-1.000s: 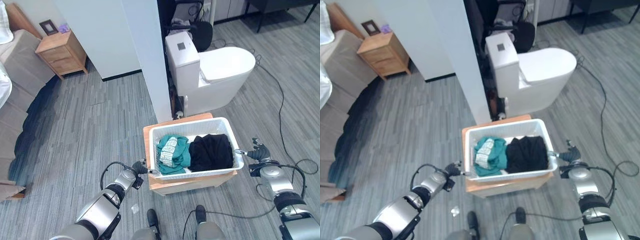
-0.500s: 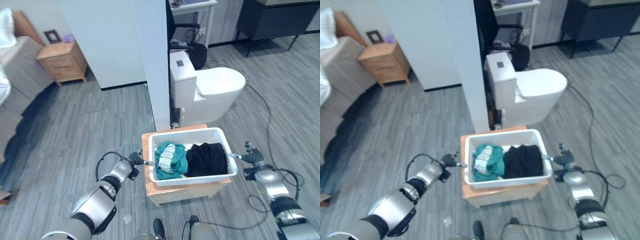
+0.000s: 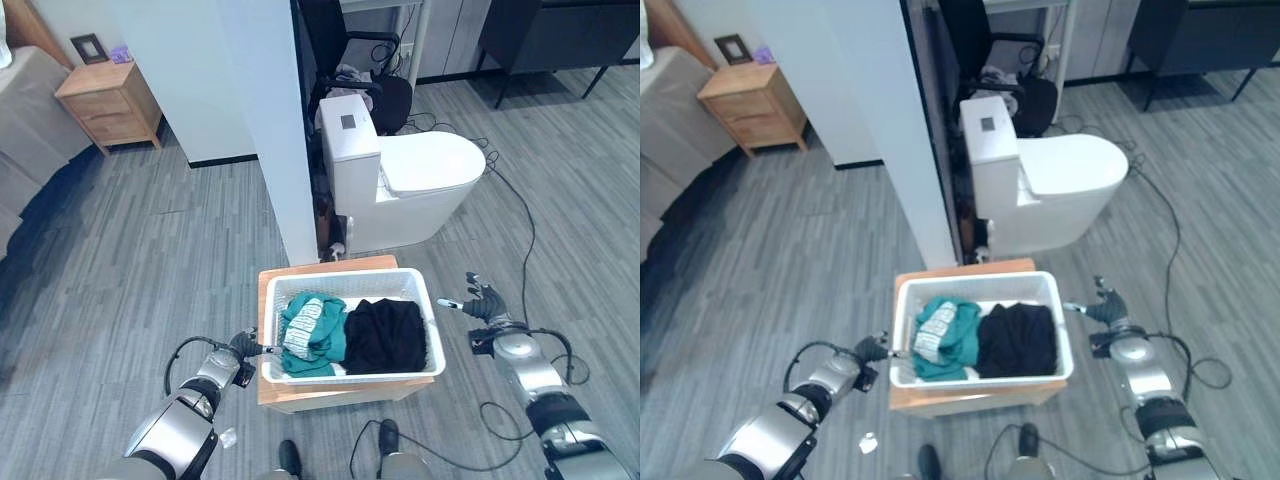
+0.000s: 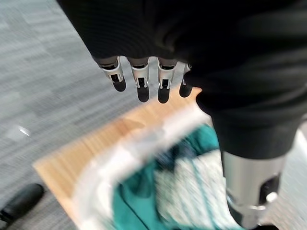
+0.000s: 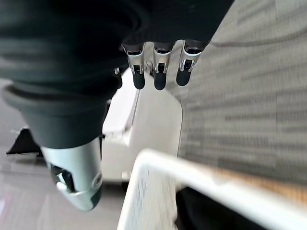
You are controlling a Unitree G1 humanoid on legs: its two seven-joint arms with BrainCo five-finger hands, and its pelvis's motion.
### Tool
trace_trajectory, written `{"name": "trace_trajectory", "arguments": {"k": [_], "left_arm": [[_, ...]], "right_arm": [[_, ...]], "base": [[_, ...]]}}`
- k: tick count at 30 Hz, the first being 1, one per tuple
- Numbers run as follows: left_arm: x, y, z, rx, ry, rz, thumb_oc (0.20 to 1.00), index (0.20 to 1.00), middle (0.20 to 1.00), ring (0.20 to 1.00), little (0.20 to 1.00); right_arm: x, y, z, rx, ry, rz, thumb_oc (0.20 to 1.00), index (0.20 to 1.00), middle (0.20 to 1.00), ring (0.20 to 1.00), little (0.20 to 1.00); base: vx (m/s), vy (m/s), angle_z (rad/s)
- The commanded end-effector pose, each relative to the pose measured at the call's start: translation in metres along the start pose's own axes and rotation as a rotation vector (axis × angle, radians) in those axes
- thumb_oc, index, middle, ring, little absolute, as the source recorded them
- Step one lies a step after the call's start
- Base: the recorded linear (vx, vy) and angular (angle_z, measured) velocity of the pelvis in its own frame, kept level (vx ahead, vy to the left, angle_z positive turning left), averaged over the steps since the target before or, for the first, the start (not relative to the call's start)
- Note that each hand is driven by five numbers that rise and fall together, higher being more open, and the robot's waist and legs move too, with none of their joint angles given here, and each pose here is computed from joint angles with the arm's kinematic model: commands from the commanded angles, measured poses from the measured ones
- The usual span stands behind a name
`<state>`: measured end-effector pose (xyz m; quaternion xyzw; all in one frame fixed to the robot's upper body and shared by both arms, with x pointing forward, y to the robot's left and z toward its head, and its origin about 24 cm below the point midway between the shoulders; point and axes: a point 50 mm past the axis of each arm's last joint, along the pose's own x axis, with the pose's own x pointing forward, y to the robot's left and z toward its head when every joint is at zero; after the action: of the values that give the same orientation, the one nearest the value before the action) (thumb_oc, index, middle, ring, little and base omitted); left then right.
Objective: Grab the laundry basket,head to the washer,open it,put in the laundry and shut it.
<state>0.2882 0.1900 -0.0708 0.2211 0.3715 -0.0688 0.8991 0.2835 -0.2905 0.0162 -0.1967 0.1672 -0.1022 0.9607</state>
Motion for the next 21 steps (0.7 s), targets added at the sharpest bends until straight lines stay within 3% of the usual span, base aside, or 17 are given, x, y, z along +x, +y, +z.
{"name": "trace_trajectory", "arguments": {"k": [1,13,21], "left_arm": [[0.002,0.020,0.045,-0.012,-0.097,0.086,1.000,1.000,1.000,1.000,1.000],[0.003,0.003,0.042,0.071,-0.080,0.045,1.000,1.000,1.000,1.000,1.000],[0.003,-0.005,0.046,0.085,-0.091,0.029,1.000,1.000,1.000,1.000,1.000]], "right_arm": [[-0.002,-0.021,0.011,0.033,-0.080,-0.068,1.000,1.000,1.000,1.000,1.000],[-0.020,-0.015,-0.037,0.029,0.071,-0.048,1.000,1.000,1.000,1.000,1.000],[-0.019,-0.012,-0.033,0.022,0.056,-0.034,1.000,1.000,1.000,1.000,1.000]], "base": [[0.03,-0.072,0.25],[0.02,-0.015,0.08],[0.00,0.000,0.00]]}}
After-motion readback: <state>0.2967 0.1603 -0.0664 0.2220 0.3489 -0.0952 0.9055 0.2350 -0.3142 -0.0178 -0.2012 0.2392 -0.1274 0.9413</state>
